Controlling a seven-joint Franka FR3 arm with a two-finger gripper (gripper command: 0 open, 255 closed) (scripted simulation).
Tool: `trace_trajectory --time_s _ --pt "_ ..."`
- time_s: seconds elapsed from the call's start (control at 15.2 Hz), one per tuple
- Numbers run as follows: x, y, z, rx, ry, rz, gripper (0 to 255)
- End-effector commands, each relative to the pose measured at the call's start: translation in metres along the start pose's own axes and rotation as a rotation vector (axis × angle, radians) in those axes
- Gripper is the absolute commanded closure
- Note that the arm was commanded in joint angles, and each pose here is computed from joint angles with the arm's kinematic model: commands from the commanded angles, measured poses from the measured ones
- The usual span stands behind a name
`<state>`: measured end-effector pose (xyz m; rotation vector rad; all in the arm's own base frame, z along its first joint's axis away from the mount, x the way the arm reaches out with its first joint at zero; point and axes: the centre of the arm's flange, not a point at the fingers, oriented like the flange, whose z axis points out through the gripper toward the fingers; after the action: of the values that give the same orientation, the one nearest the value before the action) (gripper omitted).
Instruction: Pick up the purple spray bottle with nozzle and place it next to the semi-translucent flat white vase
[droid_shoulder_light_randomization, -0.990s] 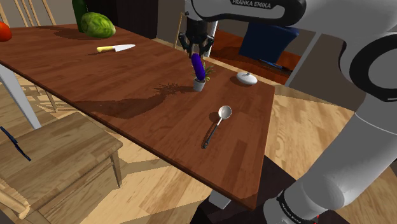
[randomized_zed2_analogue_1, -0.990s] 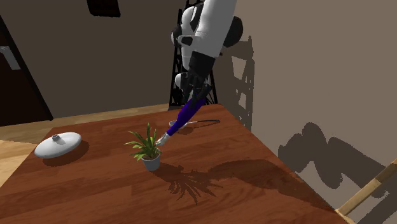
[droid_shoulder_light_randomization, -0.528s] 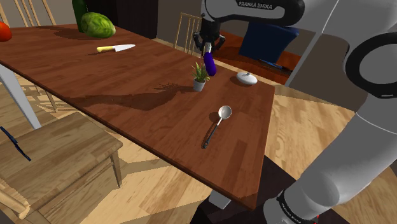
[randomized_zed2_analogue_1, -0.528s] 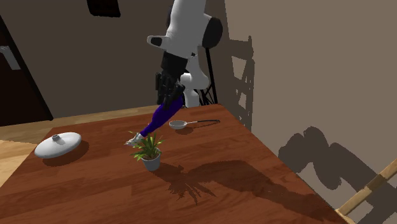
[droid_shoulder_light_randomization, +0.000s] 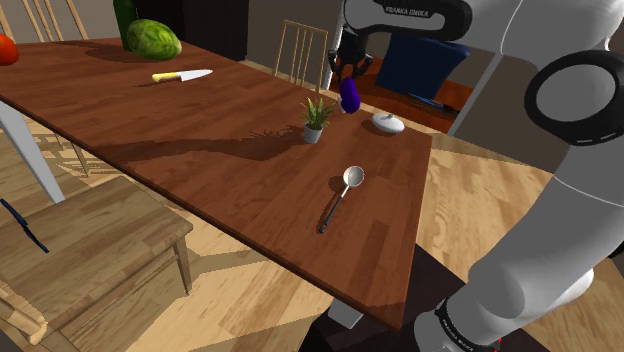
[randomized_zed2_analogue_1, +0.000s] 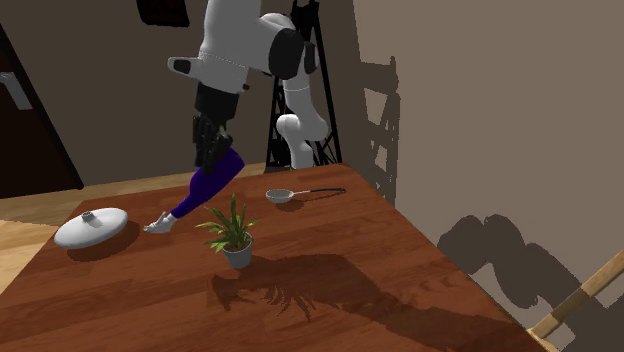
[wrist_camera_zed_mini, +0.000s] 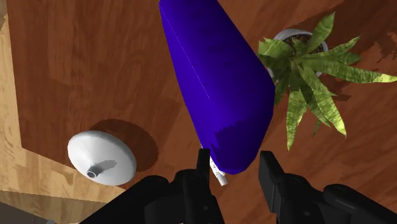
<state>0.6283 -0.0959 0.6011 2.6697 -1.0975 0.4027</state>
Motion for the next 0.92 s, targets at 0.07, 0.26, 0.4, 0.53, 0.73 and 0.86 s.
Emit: trace_trajectory --time_s 0.07,0.26,0.4,0.53,0.73,0.86 --pt "0.030 0.024 0.010 0.000 0.001 -0.001 255" --pt "0.059 0.048 0.023 0.000 0.001 -0.001 255" --pt "0.078 0.064 0.031 0.000 0.001 -0.001 255" --pt "0.097 0.080 0.040 0.000 0.001 -0.001 255" --pt "0.126 0.103 0.053 0.000 0.001 -0.001 255" --pt "0.143 0.117 0.060 0.000 0.001 -0.001 255"
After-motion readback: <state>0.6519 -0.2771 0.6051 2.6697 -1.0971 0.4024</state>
